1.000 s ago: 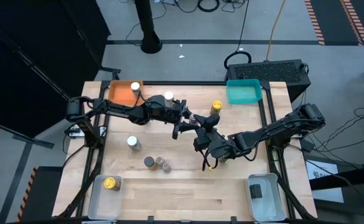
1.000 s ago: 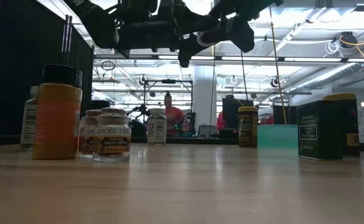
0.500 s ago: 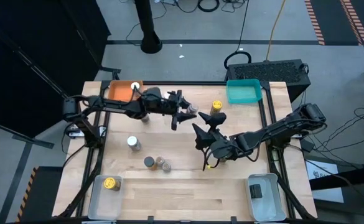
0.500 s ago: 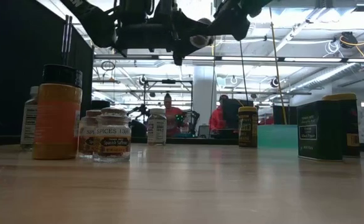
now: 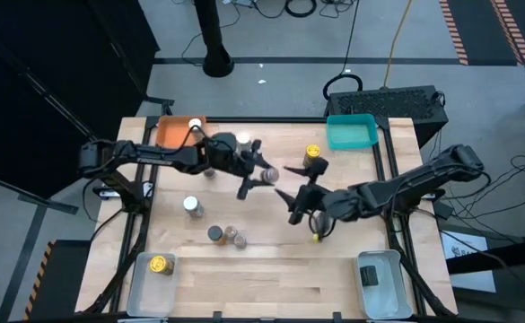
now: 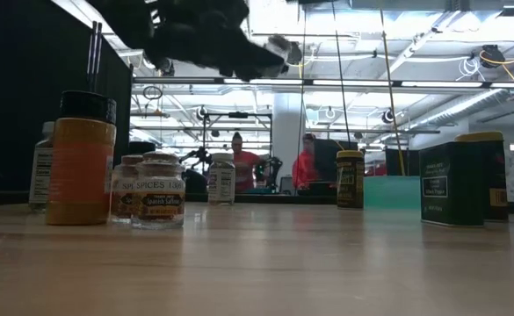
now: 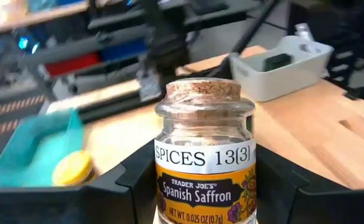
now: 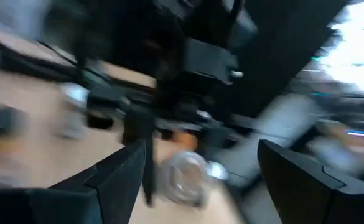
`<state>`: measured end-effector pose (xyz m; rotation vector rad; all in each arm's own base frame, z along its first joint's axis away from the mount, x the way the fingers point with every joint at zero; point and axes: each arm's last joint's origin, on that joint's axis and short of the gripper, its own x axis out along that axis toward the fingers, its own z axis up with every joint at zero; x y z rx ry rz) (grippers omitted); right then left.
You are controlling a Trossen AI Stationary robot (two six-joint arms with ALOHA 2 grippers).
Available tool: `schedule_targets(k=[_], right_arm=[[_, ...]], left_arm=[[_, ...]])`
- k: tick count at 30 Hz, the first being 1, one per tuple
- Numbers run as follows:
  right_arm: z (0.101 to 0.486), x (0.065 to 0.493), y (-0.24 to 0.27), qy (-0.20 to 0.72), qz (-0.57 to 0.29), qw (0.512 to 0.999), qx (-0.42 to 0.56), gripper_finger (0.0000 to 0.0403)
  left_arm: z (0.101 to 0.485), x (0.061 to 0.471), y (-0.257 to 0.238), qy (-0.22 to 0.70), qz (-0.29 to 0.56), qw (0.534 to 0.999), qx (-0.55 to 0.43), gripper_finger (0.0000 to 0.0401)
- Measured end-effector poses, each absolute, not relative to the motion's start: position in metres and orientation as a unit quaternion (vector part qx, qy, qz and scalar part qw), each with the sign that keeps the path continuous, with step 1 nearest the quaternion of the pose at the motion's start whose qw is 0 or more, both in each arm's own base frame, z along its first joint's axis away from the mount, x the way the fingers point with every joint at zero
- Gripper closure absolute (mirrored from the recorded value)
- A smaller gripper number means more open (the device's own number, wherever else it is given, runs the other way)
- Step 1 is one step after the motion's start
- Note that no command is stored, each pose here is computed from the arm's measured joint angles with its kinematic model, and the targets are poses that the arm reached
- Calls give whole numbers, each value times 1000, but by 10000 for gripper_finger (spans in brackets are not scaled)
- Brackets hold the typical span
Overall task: Sort spices by type
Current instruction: Put the top brown seasoning bottle into the blue bin
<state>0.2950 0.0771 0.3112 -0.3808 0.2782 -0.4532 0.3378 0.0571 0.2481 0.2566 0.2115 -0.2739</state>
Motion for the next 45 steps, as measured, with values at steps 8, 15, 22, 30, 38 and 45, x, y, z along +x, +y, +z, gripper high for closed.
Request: schedule_targets(k=[8, 15, 22, 30, 38, 45], right_arm=[[306, 303, 65, 141, -130, 974, -120, 110], [306, 304, 66, 139, -108, 978, -112, 110], [307, 304, 66, 134, -106, 978, -118, 151], [306, 304, 67, 134, -98, 979, -121, 253], [307, 305, 66, 133, -99, 980, -109, 255], [314, 292, 42, 146, -217, 962, -73, 255]], left_arm=[[258, 344, 19, 47, -185, 968, 161, 205], [261, 345, 14, 33, -187, 970, 153, 205], [263, 345, 14, 20, -183, 971, 154, 205], [263, 345, 14, 22, -181, 971, 154, 205], [263, 345, 14, 24, -181, 973, 143, 163], [273, 325, 35, 117, -39, 980, 158, 154]])
